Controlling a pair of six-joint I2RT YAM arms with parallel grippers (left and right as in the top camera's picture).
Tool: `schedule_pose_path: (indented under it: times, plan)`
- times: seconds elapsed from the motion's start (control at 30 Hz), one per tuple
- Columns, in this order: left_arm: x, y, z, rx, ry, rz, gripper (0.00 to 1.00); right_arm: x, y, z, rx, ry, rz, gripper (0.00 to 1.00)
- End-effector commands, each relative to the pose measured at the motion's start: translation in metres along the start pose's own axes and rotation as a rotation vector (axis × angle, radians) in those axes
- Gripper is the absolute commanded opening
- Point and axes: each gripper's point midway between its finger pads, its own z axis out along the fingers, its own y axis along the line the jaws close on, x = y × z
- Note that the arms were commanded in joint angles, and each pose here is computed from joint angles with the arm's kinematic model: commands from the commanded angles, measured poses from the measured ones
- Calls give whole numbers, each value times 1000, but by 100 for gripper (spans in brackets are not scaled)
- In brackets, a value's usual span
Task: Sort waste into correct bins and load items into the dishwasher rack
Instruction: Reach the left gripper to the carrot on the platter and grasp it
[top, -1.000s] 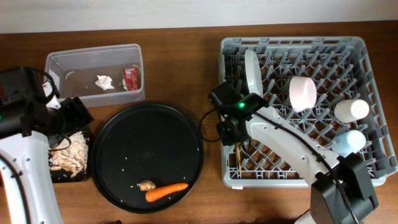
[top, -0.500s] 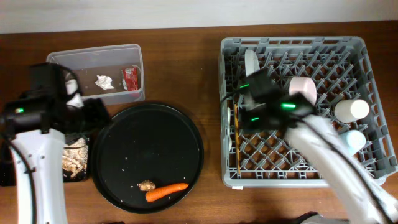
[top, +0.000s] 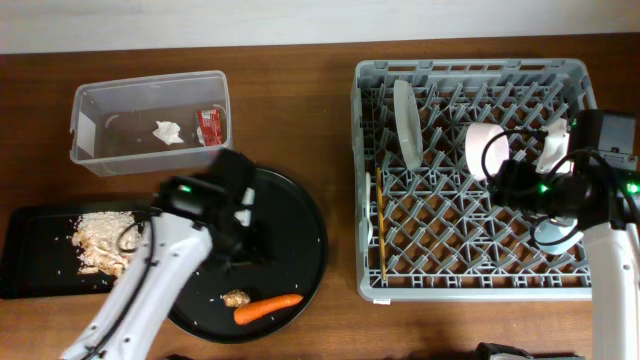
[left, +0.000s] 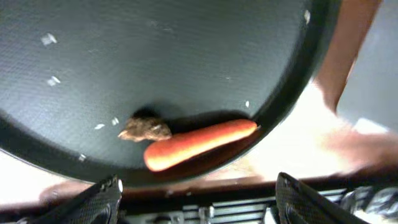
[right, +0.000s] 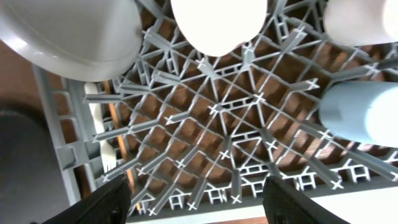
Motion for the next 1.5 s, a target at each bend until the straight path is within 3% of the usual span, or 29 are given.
schedule_pose_path:
  times: [0.0, 0.07, 0.2, 0.37, 0.63, 1.23, 1.47]
  plan:
    - [9, -20, 18, 14, -1, 279, 82, 1, 3, 4, -24, 21, -2, 71]
    - [4, -25, 26, -18, -33, 454, 84, 1, 2, 5, -23, 28, -1, 71]
    - [-3, -14, 35, -105, -16, 644, 87, 2, 2, 7, -21, 31, 0, 71]
    - [17, 0, 53, -115, 190, 954, 94, 1, 0, 10, -12, 41, 2, 71]
    - [30, 21, 79, -201, 326, 828, 99, 1, -3, 10, 7, 38, 2, 71]
    - [46, 12, 117, -199, 343, 921, 97, 0, -3, 10, 6, 36, 2, 71]
    - [46, 9, 128, -173, 318, 922, 75, 0, -3, 10, 6, 37, 2, 71]
